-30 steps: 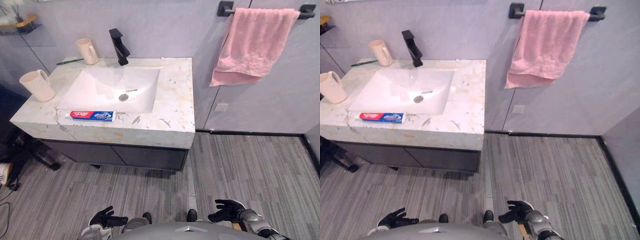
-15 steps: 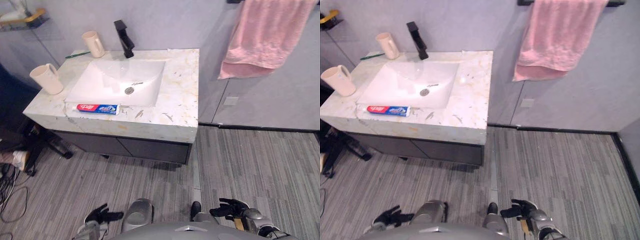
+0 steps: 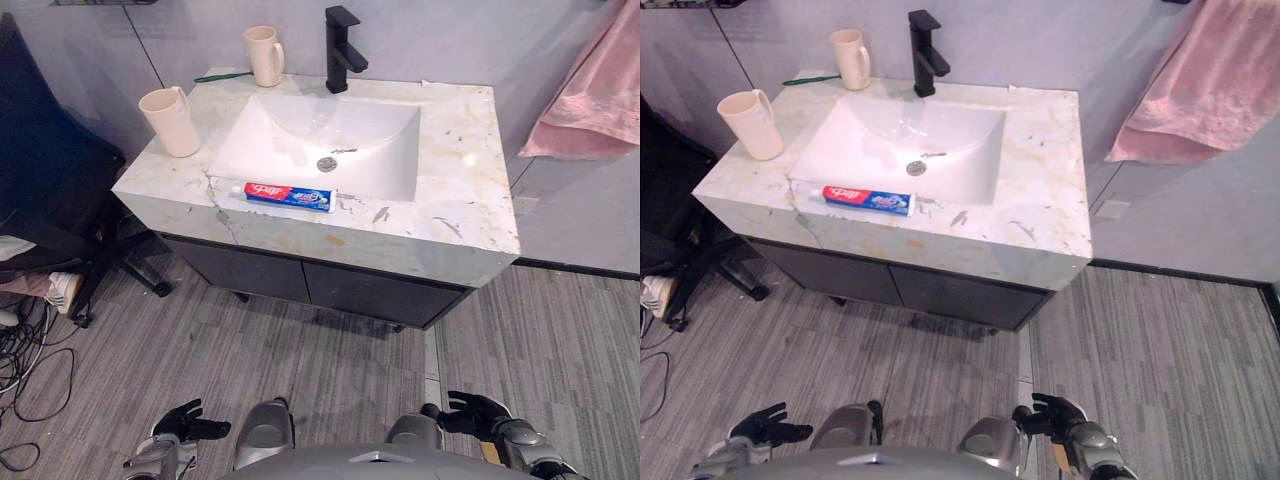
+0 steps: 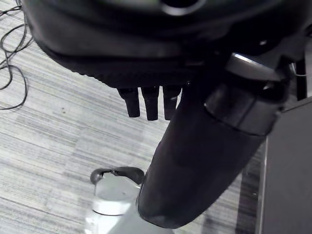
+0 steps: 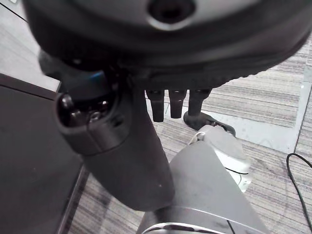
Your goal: Organize the bathroom.
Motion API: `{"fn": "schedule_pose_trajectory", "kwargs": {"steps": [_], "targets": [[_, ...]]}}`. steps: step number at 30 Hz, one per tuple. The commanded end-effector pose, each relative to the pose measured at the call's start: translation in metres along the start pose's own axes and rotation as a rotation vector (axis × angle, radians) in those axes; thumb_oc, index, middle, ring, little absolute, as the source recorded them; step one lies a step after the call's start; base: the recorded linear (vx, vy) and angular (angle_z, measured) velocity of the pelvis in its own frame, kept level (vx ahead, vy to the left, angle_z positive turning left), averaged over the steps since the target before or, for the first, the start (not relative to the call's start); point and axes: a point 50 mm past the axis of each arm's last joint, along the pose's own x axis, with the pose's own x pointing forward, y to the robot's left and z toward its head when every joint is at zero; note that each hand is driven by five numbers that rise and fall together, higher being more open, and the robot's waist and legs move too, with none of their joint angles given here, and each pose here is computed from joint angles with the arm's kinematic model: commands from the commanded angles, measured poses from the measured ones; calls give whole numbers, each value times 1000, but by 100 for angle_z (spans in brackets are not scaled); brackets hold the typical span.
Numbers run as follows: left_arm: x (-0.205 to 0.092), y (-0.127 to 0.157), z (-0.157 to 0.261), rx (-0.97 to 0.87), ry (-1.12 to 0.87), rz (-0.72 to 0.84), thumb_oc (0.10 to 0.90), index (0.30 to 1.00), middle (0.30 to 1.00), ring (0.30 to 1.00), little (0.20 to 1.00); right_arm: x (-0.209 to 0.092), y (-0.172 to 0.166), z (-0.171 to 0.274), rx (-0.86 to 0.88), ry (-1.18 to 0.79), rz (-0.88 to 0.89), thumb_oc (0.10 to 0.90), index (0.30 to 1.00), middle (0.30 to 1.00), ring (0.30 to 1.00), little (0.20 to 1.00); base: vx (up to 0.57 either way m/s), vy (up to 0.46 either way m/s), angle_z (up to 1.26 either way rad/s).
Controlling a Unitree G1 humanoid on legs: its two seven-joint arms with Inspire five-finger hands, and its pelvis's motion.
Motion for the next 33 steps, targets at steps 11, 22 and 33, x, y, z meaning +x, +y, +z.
{"fn": "schedule_pose_trajectory", "kwargs": {"steps": [11, 22, 33], "targets": [[-3, 22, 23, -23, -109, 74, 800, 900, 900, 900, 900, -1, -2, -14, 26, 128, 77, 800, 900, 900, 900, 900, 80, 103, -30], [-1, 21, 23, -193, -99, 103, 800, 900, 900, 900, 900, 0, -6, -6, 41, 104, 23, 800, 900, 900, 900, 900, 69, 78, 0], [-31, 118, 27, -1070, -255, 786, 800, 900, 900, 900, 900, 2, 9, -15, -17, 127, 37, 800, 900, 900, 900, 900, 43, 104, 2]]}}
